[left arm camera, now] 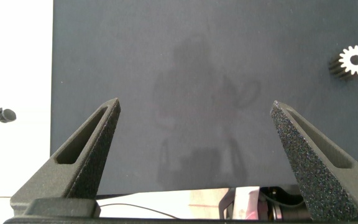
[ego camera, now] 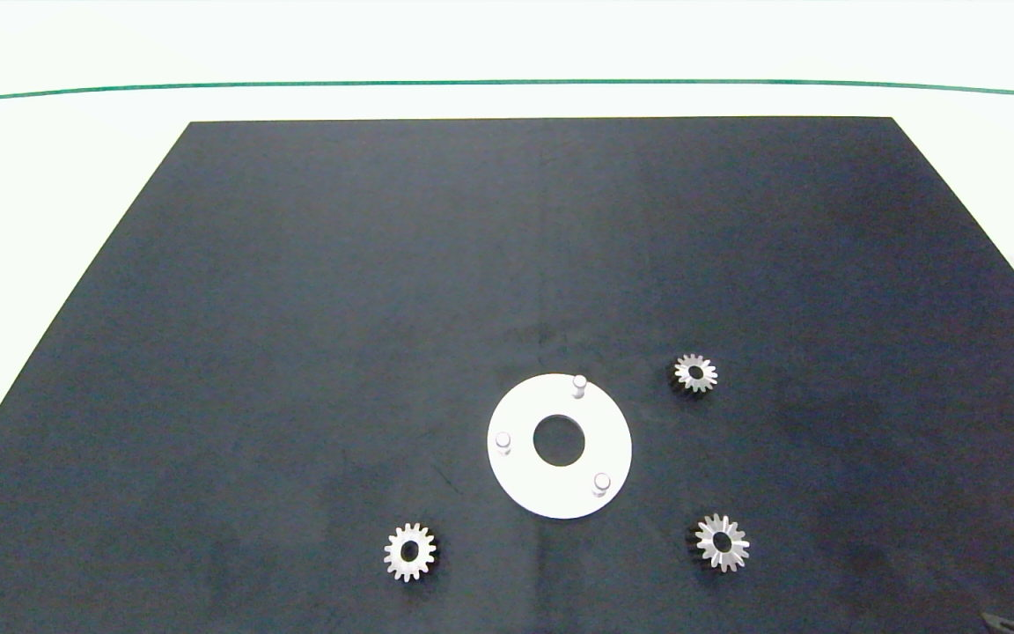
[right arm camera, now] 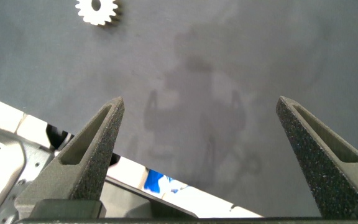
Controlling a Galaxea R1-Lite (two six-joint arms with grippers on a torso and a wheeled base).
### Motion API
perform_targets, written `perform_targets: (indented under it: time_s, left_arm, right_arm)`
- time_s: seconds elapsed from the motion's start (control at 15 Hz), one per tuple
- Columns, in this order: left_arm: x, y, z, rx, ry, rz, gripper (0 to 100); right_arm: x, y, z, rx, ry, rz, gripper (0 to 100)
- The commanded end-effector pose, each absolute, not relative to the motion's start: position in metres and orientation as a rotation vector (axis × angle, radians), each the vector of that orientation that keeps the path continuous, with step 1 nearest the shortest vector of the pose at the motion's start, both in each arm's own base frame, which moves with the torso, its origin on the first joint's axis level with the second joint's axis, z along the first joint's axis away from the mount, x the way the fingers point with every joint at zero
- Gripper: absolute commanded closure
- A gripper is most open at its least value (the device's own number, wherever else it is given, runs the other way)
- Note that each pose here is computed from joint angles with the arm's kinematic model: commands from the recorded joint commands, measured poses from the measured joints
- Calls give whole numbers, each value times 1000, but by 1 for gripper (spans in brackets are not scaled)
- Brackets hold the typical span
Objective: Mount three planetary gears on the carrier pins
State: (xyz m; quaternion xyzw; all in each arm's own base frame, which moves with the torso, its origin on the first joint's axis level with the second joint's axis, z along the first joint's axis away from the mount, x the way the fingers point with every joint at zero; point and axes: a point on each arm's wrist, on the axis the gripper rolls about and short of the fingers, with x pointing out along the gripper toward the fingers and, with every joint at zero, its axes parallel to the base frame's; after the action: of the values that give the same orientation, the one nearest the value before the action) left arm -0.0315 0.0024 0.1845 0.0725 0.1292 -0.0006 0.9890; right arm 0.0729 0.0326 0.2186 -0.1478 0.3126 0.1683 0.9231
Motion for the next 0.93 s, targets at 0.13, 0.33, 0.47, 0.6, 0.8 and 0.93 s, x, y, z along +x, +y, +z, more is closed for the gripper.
perform_targets:
  time_s: [0.13,0.33,0.47,0.6,0.8,0.93]
  left_arm:
    - [-29,2,185,147,274,-2,0]
    - [-28,2,185,146,278,-2,0]
    - [-28,2,185,146,278,-2,0]
    - [-29,2,186,145,272,-1,0]
    - [-27,2,187,144,278,0,0]
    - [-27,2,188,144,277,0,0]
  right_arm:
    - [107,71,210,-414,775,457,0]
    - [118,90,210,-463,796,499,0]
    - [125,101,210,-483,810,520,0]
    - [127,109,205,-520,829,517,0]
    - [128,115,199,-545,849,518,0]
    - [133,119,194,-556,871,516,0]
